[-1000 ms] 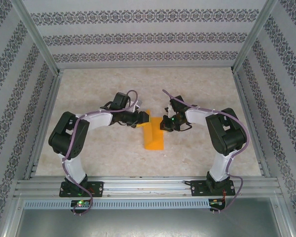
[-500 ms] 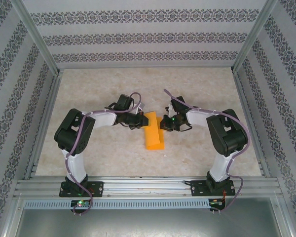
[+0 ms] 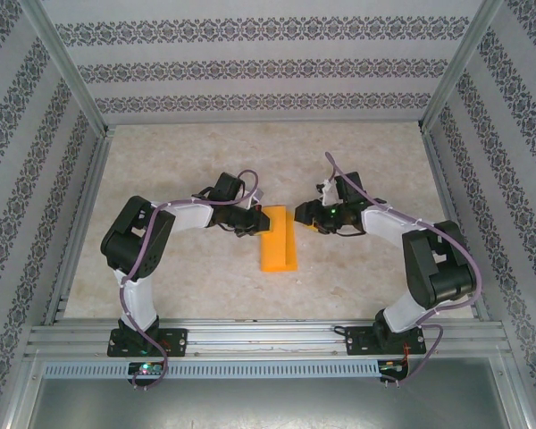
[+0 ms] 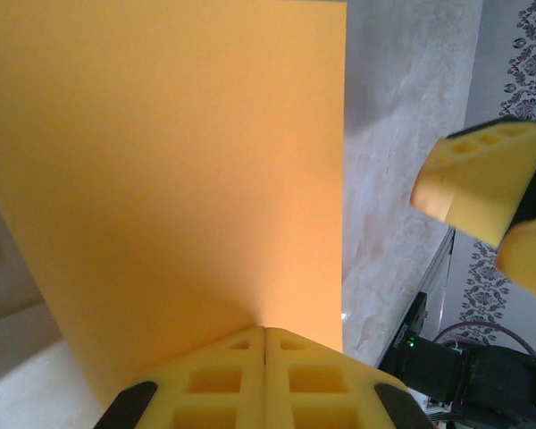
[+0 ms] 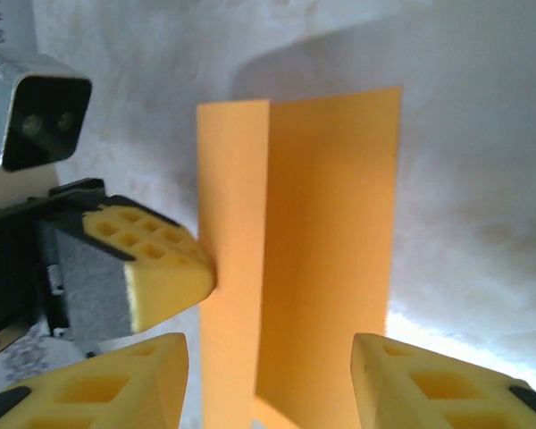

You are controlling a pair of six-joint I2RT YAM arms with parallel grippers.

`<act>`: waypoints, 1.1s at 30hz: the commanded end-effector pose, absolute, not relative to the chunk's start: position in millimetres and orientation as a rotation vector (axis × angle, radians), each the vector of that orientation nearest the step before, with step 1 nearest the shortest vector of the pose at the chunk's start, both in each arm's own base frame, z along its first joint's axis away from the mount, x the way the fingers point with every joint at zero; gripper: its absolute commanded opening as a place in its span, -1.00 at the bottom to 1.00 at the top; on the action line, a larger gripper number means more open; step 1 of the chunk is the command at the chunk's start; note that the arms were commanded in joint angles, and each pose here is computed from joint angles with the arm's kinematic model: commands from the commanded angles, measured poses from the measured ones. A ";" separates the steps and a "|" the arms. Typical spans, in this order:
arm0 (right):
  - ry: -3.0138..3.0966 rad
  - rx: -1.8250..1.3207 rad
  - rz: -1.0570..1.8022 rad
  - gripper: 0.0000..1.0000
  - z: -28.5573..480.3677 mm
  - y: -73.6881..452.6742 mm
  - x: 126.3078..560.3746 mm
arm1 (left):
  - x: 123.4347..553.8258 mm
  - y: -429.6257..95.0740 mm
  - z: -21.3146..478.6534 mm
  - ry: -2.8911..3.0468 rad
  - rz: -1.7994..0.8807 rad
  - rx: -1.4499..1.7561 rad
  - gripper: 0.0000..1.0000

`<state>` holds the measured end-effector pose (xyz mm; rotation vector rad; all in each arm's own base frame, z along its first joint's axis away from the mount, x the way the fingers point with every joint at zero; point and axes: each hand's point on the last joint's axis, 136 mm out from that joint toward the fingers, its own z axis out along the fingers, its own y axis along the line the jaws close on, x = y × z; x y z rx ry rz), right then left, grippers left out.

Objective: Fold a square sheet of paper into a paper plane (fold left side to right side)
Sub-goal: First fold in half a square sheet of paper at the center of the table.

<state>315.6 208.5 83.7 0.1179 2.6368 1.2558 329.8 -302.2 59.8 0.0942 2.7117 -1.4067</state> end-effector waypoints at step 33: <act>2.803 0.066 1.147 -1.00 36.4 236.9 316.7 | 316.1 -272.7 59.3 2.776 -1.103 0.063 0.04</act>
